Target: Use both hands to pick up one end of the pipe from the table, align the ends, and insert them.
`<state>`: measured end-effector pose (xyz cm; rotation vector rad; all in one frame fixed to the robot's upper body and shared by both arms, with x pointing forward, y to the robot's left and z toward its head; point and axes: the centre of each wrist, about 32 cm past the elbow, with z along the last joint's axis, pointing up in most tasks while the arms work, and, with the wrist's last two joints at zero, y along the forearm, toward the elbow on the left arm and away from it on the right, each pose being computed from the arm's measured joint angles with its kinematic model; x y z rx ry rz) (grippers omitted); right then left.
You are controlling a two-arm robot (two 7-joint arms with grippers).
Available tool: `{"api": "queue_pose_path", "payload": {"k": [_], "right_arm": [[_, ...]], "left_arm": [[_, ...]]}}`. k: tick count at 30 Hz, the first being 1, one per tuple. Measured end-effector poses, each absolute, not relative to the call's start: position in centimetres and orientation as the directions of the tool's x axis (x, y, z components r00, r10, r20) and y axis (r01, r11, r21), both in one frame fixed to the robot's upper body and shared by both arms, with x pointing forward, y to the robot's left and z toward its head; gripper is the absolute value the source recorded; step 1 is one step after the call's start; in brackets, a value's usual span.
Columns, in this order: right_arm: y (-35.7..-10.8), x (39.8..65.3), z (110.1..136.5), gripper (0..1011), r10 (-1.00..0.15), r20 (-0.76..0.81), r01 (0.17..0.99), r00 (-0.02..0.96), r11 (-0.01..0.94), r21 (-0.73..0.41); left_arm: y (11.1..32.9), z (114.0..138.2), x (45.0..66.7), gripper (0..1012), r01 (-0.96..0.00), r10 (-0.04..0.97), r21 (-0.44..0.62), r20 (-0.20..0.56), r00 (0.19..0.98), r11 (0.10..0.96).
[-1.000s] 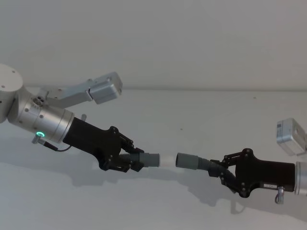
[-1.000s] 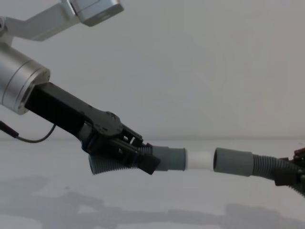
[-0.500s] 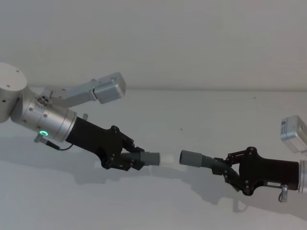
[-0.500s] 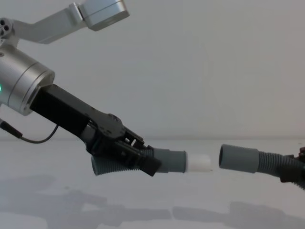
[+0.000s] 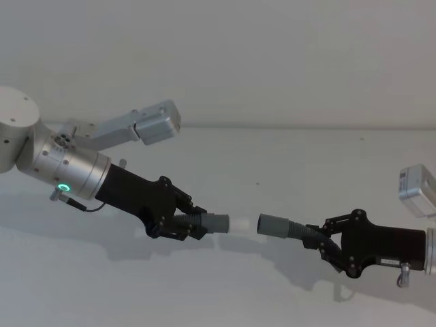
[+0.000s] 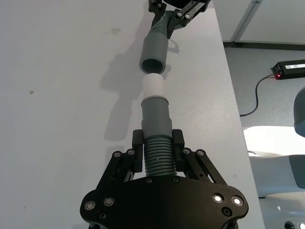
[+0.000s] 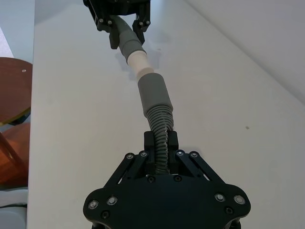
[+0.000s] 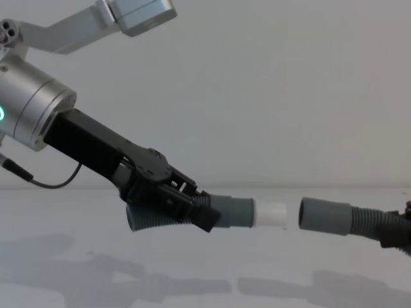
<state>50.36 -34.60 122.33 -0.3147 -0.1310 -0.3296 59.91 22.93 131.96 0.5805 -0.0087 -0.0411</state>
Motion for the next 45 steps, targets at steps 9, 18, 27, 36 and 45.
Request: {"api": "queue_pose_path", "payload": {"k": [9,18,27,36,45], "right_arm": [[-34.58,50.35,122.33,134,-0.295,0.177,0.336,0.939,0.898,-0.286],[-34.54,50.40,122.43,134,-0.289,0.178,0.331,0.941,0.899,-0.287],[-34.53,50.42,122.51,134,-0.284,0.179,0.326,0.942,0.902,-0.284],[-34.53,50.42,122.57,134,-0.280,0.177,0.321,0.944,0.904,-0.281],[-34.48,50.43,122.60,134,-0.274,0.169,0.313,0.947,0.908,-0.279]], "left_arm": [[22.76,131.98,59.87,342,0.044,-0.053,0.542,0.000,0.999,0.839],[22.63,131.80,60.01,341,0.053,-0.062,0.538,-0.003,0.998,0.841],[22.56,131.68,60.24,342,0.063,-0.069,0.538,-0.008,0.998,0.840],[22.54,131.62,60.54,341,0.069,-0.075,0.541,-0.012,0.997,0.838],[22.54,131.54,60.86,342,0.074,-0.080,0.537,-0.012,0.997,0.841]]}}
